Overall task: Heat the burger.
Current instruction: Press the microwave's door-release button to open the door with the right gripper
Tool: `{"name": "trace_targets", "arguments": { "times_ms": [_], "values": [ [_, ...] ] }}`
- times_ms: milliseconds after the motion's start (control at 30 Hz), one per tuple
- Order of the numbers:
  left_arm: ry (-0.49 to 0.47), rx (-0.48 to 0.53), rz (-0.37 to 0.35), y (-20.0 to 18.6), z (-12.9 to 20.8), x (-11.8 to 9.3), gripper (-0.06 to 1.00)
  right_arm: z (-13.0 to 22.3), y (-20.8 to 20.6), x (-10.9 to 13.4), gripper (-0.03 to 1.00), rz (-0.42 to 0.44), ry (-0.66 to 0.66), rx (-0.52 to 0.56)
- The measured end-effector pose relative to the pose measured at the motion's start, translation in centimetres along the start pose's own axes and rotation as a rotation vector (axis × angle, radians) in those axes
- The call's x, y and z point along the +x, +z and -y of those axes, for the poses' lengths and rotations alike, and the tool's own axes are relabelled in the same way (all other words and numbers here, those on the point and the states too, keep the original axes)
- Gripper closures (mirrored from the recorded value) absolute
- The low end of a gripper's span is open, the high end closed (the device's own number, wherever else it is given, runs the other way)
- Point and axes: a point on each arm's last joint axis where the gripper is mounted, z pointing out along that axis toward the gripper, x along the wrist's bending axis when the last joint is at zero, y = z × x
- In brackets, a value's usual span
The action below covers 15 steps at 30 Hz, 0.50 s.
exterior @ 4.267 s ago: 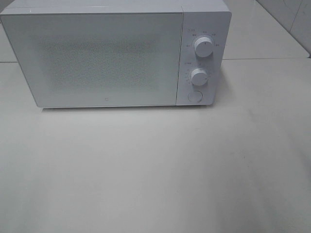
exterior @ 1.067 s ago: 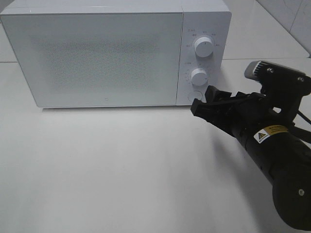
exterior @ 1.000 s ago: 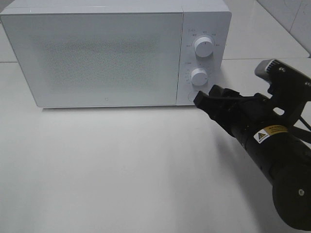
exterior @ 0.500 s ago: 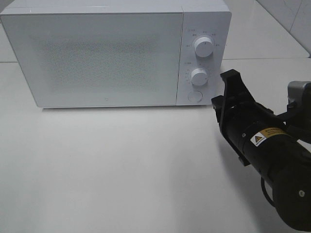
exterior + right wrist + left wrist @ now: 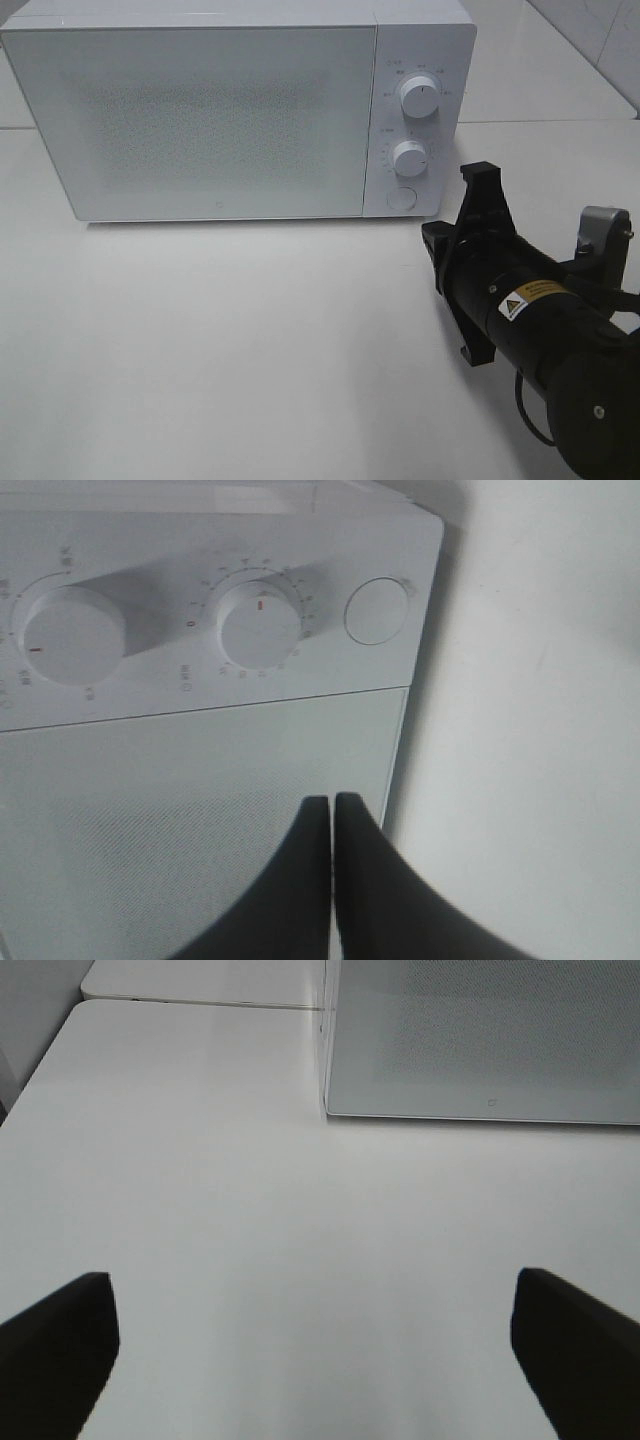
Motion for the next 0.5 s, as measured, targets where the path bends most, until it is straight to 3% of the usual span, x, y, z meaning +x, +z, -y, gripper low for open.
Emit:
{"name": "trace_targets", "arguments": {
  "times_ms": [500],
  "values": [
    [0.000,0.000,0.000,0.0,0.0,0.0,-0.05,0.1,4.0,0.0,0.97,-0.005,0.030,-0.013]
  ]
}}
